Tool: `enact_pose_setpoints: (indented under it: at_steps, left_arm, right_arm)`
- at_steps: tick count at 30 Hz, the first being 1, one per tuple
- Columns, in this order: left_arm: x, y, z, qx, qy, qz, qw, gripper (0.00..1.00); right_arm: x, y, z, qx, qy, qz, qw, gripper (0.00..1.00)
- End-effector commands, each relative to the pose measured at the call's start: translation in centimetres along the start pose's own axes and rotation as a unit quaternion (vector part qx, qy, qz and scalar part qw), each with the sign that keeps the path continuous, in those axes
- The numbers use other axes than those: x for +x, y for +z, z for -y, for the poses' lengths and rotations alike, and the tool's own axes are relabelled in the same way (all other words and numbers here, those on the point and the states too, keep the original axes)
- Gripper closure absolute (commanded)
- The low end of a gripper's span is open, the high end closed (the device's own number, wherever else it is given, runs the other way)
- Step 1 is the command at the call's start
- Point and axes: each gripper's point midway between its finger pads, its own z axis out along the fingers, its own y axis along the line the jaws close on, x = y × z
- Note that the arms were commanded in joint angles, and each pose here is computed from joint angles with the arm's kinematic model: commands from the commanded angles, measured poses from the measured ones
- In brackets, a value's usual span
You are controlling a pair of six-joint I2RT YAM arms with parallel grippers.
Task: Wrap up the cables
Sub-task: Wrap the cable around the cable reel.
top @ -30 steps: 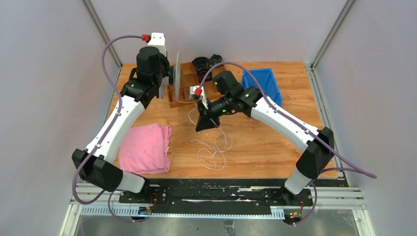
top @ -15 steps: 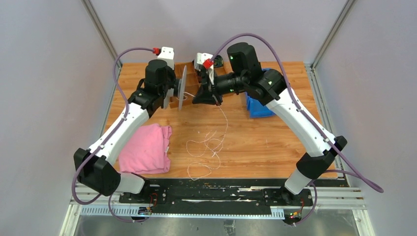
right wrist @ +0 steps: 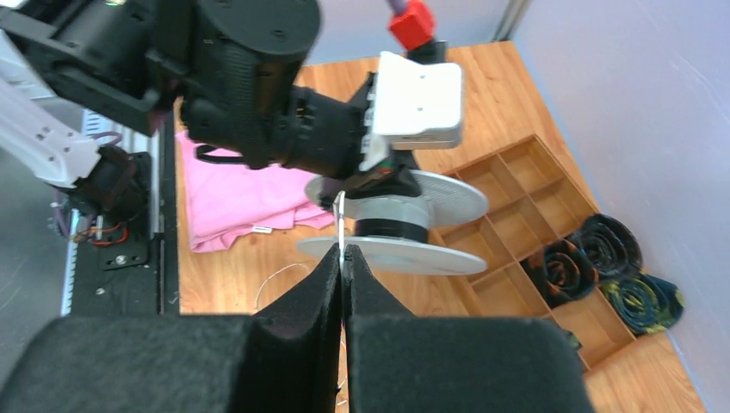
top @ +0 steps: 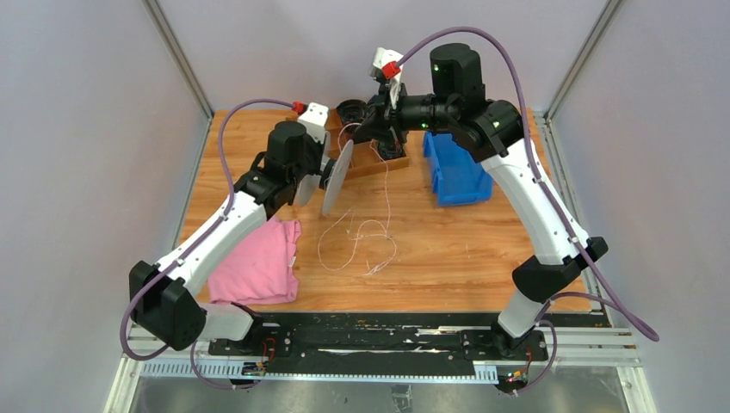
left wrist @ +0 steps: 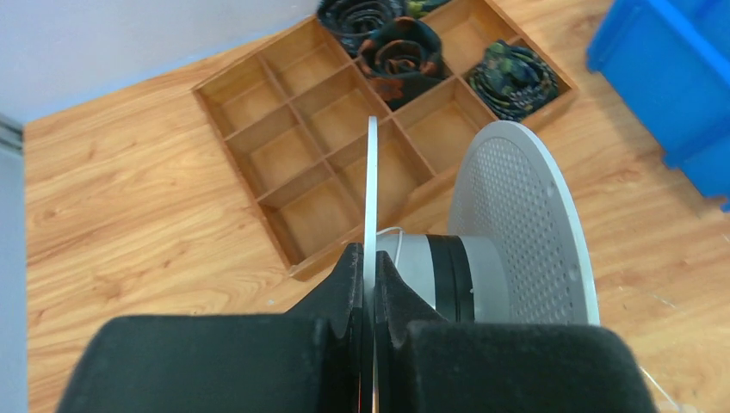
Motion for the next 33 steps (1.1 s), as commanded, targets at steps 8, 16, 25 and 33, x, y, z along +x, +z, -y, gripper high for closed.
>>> enact_pose_setpoints:
  at_steps: [8, 16, 25, 33]
  left_arm:
    - [-3.4, -2.4, 3.2, 0.081, 0.025, 0.060, 0.995, 1.00]
    - [-3.3, -3.5, 4.5, 0.111, 0.036, 0.058, 0.992, 1.00]
    - [-3.6, -4.7, 6.2, 0.163, 0.040, 0.060, 0.984, 1.00]
    - [-4.9, -5.8, 6.6, 0.179, 0.022, 0.067, 0.981, 0.99]
  right_arm:
    - [0.6, -1.7, 9.0, 0.104, -0.011, 0.008, 0.994, 0.99]
    - [1.9, -1.6, 14.0, 0.148, 0.001, 0.008, 0.989, 1.00]
    - [5.4, -1.4, 19.3, 0.190, 0.032, -0.005, 0.981, 0.99]
    - [10.9, -1.1, 22.3, 0.200, 0.076, -0.038, 0.976, 0.99]
